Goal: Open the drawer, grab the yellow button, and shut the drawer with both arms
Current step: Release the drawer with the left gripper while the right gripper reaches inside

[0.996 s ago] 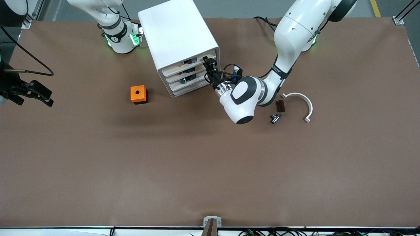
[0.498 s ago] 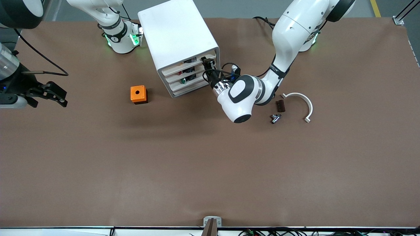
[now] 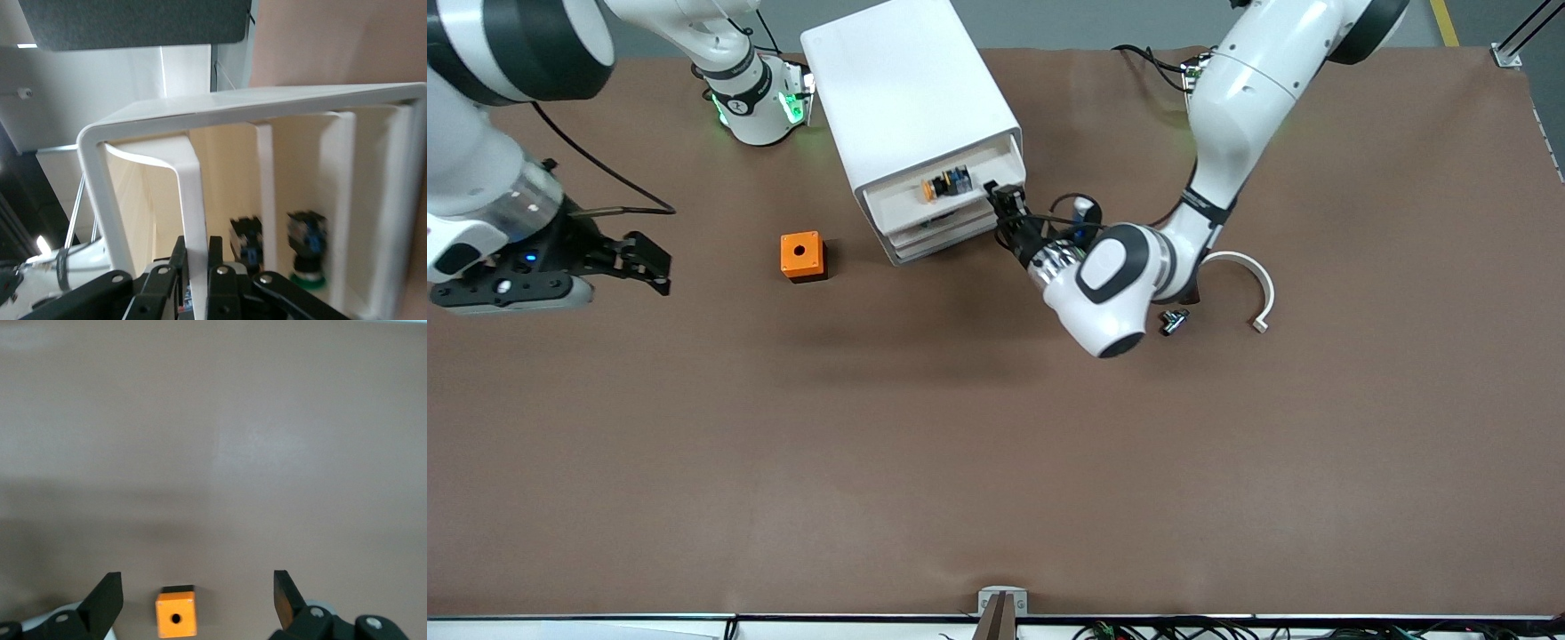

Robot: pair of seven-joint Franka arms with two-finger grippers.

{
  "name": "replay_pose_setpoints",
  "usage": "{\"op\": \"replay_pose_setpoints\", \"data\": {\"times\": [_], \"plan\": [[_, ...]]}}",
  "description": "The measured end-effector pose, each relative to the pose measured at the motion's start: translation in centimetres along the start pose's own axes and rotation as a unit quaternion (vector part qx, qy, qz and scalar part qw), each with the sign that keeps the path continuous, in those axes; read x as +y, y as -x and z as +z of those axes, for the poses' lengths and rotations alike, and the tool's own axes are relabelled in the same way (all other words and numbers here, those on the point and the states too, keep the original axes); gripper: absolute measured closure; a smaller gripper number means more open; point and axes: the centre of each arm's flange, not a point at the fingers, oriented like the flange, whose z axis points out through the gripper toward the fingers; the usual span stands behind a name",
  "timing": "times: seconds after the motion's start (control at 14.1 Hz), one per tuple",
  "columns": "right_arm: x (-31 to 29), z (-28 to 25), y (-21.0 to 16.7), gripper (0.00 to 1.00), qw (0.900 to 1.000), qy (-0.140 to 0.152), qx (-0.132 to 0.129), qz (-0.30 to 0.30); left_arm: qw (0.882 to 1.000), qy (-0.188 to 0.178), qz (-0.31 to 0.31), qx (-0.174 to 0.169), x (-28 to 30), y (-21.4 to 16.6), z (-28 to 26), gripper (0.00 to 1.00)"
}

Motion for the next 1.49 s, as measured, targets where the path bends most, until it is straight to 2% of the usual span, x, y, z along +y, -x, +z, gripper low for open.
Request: {"op": "replay_pose_setpoints", "data": {"times": [0.28, 0.64, 0.71, 1.0, 1.14, 1.21, 1.28, 1.49], "plan": [[-7.2, 1.5, 1.1, 0.0, 0.995, 0.0, -0.013, 0.103, 1.0, 0.012, -0.001, -0.027, 0.4, -0.7, -4.0, 0.85], [-16.5, 4.3, 3.6, 0.0, 0.971, 0.012, -0.032, 0.235, 0.997, 0.04, -0.002, -0.058, 0.7, -1.5, -8.8, 0.85], [-18.0, 4.9, 4.1, 0.0, 0.965, 0.013, -0.037, 0.258, 0.997, 0.046, 0.003, -0.064, 0.6, -1.5, -9.5, 0.79], [-22.0, 6.3, 5.5, 0.0, 0.939, -0.006, -0.066, 0.338, 0.996, 0.055, 0.013, -0.072, 0.1, -1.5, -10.9, 0.37], [-24.0, 6.9, 6.2, 0.0, 0.928, -0.007, -0.067, 0.366, 0.995, 0.066, 0.016, -0.074, 0.0, -1.7, -11.8, 0.16], [-25.3, 7.2, 6.8, 0.0, 0.923, -0.007, -0.067, 0.379, 0.994, 0.086, 0.019, -0.067, 0.0, -2.0, -12.8, 0.04], [-26.7, 7.6, 7.5, 0.0, 0.918, -0.007, -0.067, 0.391, 0.992, 0.111, 0.024, -0.054, 0.0, -2.5, -13.9, 0.01], [-31.5, 9.3, 10.0, 0.0, 0.907, -0.006, -0.067, 0.417, 0.983, 0.179, 0.044, -0.013, 0.2, -4.1, -17.2, 0.01]]}}
